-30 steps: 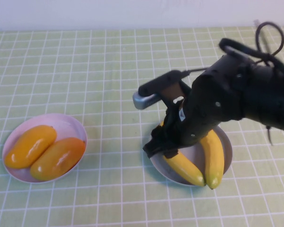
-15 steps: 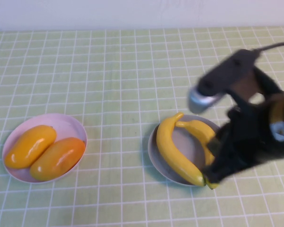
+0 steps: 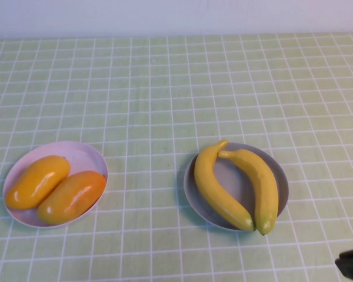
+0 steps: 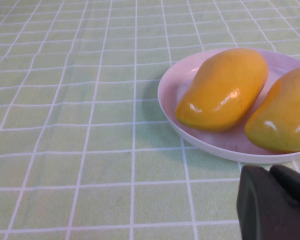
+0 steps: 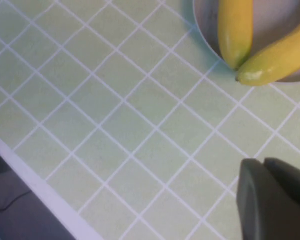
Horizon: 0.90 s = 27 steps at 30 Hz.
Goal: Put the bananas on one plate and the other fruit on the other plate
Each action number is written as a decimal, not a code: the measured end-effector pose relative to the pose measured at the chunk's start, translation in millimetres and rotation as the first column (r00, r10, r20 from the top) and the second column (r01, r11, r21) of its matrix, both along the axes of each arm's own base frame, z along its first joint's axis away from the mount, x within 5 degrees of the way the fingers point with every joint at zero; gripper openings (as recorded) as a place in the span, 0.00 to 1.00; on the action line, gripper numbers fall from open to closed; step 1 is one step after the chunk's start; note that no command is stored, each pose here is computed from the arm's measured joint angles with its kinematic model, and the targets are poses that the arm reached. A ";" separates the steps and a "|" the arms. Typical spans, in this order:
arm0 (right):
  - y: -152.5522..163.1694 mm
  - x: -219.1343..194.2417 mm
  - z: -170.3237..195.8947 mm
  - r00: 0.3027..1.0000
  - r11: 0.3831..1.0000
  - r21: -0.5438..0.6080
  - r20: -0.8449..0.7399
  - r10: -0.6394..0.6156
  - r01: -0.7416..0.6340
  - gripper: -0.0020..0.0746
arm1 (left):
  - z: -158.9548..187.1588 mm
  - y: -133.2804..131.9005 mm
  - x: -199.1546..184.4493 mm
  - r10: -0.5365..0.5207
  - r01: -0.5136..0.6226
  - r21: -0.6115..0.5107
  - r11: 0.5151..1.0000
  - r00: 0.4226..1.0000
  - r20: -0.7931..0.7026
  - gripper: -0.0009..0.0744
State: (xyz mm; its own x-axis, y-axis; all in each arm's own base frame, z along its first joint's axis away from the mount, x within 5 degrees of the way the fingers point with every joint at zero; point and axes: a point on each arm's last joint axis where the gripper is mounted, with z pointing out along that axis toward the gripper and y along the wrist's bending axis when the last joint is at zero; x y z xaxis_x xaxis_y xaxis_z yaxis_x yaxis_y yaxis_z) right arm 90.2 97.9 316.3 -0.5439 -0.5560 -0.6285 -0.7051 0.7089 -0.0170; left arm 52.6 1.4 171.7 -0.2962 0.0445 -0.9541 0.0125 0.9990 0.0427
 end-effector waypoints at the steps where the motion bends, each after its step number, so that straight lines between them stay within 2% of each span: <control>1: -1.9 -1.7 -5.4 1.000 1.000 0.002 0.007 0.006 -0.006 0.01 | 0.0 0.0 0.0 0.000 0.000 0.000 1.000 1.000 0.000 0.01; 8: -12.1 -4.3 -49.3 0.992 0.995 0.098 0.121 -0.030 0.018 0.01 | 0.0 0.0 0.0 0.000 0.000 0.000 1.000 1.000 0.000 0.01; 11: -27.2 -1.4 -70.4 0.968 0.977 0.193 0.212 -0.135 0.094 0.01 | 0.0 0.0 0.0 0.000 0.000 0.000 1.000 1.000 0.000 0.01; 14: -49.1 -1.1 -89.4 0.897 0.927 0.313 0.317 -0.308 0.207 0.01 | 0.0 0.0 0.0 0.000 0.000 0.000 1.000 1.000 0.000 0.01; 19: -79.1 -15.5 -122.0 0.712 0.819 0.458 0.441 -0.547 0.347 0.01 | 0.0 0.0 0.0 0.000 0.000 0.000 1.000 1.000 0.000 0.01; 23: -89.0 -25.8 -123.4 0.605 0.759 0.525 0.477 -0.638 0.386 0.01 | 0.0 0.0 0.0 0.000 0.000 0.000 1.000 1.000 0.000 0.01; 27: -92.7 -33.0 -124.4 0.571 0.740 0.538 0.484 -0.663 0.403 0.01 | 0.0 -0.1 0.0 -0.002 0.002 0.000 1.000 1.000 0.000 0.01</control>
State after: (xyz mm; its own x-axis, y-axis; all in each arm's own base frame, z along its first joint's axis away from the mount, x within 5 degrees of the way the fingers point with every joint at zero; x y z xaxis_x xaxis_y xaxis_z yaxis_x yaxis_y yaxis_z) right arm 57.3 5.2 191.9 -0.0853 0.0192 -0.9962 -0.1049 0.9941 0.0281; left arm 52.6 1.3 171.7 -0.2961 0.0450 -0.9541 0.0142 0.9990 0.0427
